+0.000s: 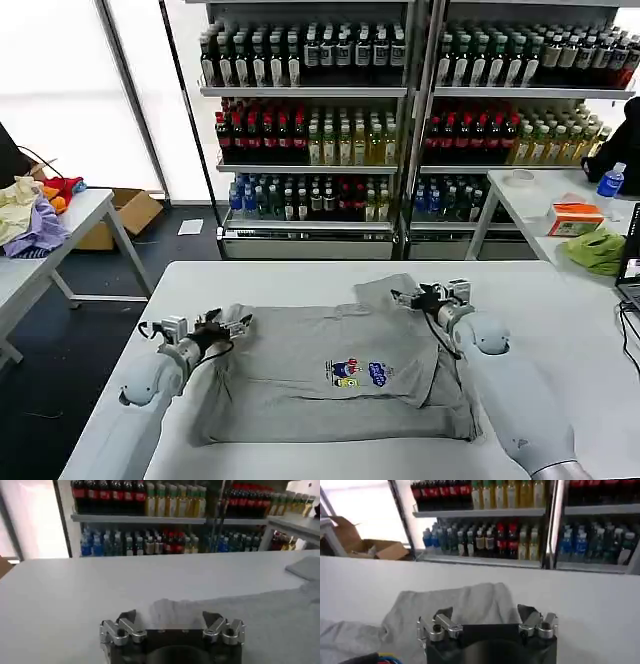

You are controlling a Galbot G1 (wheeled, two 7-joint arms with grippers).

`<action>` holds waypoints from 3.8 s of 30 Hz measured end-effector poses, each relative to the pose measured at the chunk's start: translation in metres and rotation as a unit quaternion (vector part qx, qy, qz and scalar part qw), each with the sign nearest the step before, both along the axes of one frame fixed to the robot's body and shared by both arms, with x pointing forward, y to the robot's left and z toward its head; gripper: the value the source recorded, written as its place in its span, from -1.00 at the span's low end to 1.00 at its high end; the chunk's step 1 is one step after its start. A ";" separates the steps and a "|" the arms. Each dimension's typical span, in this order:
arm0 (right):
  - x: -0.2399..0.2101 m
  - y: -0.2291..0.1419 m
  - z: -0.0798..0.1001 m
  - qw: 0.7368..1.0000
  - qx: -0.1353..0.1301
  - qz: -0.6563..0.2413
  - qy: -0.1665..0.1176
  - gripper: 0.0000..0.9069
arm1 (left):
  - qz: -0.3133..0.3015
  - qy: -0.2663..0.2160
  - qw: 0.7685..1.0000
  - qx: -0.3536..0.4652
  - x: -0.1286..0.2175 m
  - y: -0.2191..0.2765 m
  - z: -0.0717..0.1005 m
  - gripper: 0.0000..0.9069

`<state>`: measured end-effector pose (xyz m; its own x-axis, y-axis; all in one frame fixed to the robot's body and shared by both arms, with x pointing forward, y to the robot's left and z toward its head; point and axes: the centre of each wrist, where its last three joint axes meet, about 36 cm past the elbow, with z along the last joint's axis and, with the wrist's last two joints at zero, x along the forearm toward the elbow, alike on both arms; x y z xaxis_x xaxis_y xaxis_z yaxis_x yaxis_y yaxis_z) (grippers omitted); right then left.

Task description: Fold and organize the clothes.

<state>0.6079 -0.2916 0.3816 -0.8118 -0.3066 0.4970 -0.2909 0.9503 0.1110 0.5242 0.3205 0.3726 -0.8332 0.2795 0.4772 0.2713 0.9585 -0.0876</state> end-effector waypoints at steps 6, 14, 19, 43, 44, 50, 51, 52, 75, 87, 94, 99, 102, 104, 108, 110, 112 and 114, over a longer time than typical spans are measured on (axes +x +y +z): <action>0.002 0.006 -0.003 1.000 -0.002 0.005 0.008 -1.00 | -0.009 0.005 1.000 0.006 0.008 -0.004 -0.002 -0.71; 0.003 0.011 -0.006 1.000 0.001 0.007 0.012 -1.00 | -0.017 0.009 1.000 0.006 0.006 -0.005 -0.007 -0.98; 0.001 0.011 -0.007 1.000 0.007 0.008 0.013 -1.00 | -0.021 0.010 1.000 0.007 0.005 -0.005 -0.008 -0.98; -0.039 -0.010 0.031 0.999 0.047 0.004 -0.024 -1.00 | -0.005 -0.039 0.999 -0.005 -0.007 -0.006 0.041 -0.98; -0.043 -0.011 0.035 0.998 0.049 0.004 -0.029 -1.00 | -0.005 -0.042 0.999 -0.007 -0.009 -0.005 0.045 -0.98; -0.077 -0.022 0.060 0.996 0.064 0.004 -0.057 -1.00 | -0.006 -0.068 0.998 -0.010 -0.028 -0.005 0.065 -0.98; -0.083 -0.023 0.063 0.996 0.067 0.003 -0.060 -1.00 | -0.007 -0.071 0.997 -0.011 -0.031 -0.005 0.067 -0.98; -0.091 -0.024 0.066 0.995 0.070 0.002 -0.064 -1.00 | -0.007 -0.075 0.997 -0.011 -0.036 -0.004 0.070 -0.98; -0.252 -0.013 0.095 0.992 0.094 -0.047 -0.068 -1.00 | -0.040 -0.095 0.994 0.039 -0.153 0.000 0.088 -0.98; -0.292 -0.023 0.056 0.995 0.051 -0.086 0.003 1.00 | -0.041 -0.028 0.996 0.069 -0.202 -0.008 0.056 0.96; -0.300 -0.036 0.053 0.994 0.038 -0.098 0.004 1.00 | -0.017 -0.015 0.996 0.090 -0.215 -0.004 0.049 1.00; -0.302 -0.049 0.056 0.993 0.038 -0.111 -0.031 1.00 | 0.009 -0.028 0.995 0.094 -0.220 -0.003 0.055 1.00; -0.303 -0.059 0.057 0.990 0.039 -0.117 -0.063 1.00 | 0.026 -0.038 0.994 0.095 -0.224 -0.002 0.059 1.00; -0.305 -0.065 0.059 0.988 0.040 -0.120 -0.087 1.00 | 0.036 -0.042 0.994 0.091 -0.227 -0.004 0.062 1.00; -0.308 -0.070 0.060 0.985 0.041 -0.120 -0.120 1.00 | 0.055 -0.054 0.993 0.084 -0.231 -0.011 0.067 1.00; -0.310 -0.071 0.059 0.983 0.042 -0.119 -0.132 1.00 | 0.068 -0.058 0.993 0.081 -0.233 -0.014 0.067 1.00; -0.311 -0.071 0.058 0.982 0.043 -0.119 -0.141 1.00 | 0.078 -0.057 0.992 0.077 -0.234 -0.017 0.065 1.00; -0.312 -0.071 0.057 0.981 0.044 -0.117 -0.149 1.00 | 0.088 -0.055 0.992 0.071 -0.236 -0.023 0.062 1.00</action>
<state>0.2956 -0.3624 0.4384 -0.9701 -0.1261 0.2075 -0.0981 0.9853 0.1399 0.2882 0.2978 0.4347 -0.9123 0.0613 0.4050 0.0989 0.9924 0.0727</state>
